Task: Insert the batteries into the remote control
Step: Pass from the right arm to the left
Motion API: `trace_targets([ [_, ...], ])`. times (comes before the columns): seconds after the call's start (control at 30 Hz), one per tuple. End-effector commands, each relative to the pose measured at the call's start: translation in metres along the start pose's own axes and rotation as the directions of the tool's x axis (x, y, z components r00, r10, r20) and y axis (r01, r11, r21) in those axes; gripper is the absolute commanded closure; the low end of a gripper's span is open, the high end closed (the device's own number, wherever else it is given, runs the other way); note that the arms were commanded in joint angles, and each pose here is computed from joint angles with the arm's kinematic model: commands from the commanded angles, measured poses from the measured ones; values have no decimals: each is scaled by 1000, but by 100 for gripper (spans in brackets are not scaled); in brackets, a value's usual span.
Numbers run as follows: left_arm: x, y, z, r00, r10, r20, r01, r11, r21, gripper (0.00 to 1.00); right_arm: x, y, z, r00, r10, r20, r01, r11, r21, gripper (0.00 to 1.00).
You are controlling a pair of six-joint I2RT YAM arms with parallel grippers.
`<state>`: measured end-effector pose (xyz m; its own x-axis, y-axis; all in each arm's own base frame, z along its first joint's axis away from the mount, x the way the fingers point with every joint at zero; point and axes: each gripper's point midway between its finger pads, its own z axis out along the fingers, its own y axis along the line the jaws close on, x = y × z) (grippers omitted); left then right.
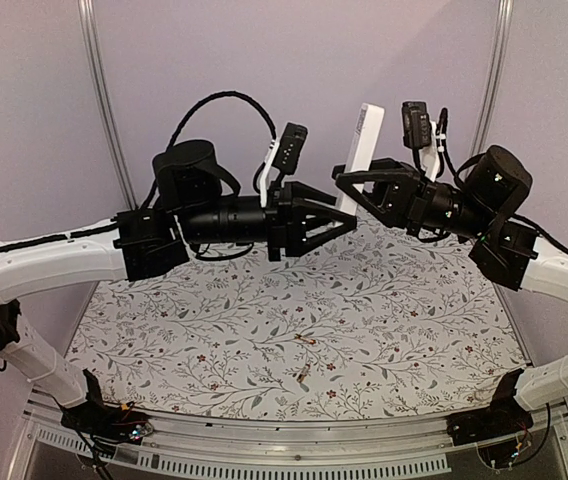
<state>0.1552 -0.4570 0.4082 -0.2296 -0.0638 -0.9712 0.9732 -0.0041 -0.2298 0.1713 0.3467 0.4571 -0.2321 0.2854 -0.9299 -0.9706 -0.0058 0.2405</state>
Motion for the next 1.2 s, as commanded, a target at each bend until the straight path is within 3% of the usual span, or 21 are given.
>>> trace_targets([
  [0.0, -7, -5, 0, 999, 53, 7, -53, 999, -5, 88, 3, -20, -6, 999, 37, 15, -38, 997, 65, 58],
  [0.17, 12, 20, -11, 990, 108, -89, -120, 981, -149, 95, -2, -52, -28, 993, 111, 47, -119, 971, 205, 16],
  [0.3, 26, 45, -25, 969, 156, -189, -206, 935, -287, 98, 6, -72, -46, 979, 206, -1, -192, 914, 357, 6],
  [0.57, 47, 95, -47, 900, 197, -389, -382, 786, -486, 100, 23, -91, -70, 960, 261, -102, -162, 815, 556, 8],
  [0.9, 68, 109, -40, 827, 210, -522, -495, 712, -498, 100, 36, -106, -59, 925, 356, -135, -215, 782, 584, 18],
  [1.03, 78, 111, -35, 793, 216, -570, -539, 685, -490, 100, 44, -114, -56, 914, 386, -129, -239, 765, 598, 24],
  [1.17, 87, 112, -30, 764, 224, -605, -572, 668, -475, 100, 48, -117, -51, 907, 403, -117, -266, 767, 584, 40],
])
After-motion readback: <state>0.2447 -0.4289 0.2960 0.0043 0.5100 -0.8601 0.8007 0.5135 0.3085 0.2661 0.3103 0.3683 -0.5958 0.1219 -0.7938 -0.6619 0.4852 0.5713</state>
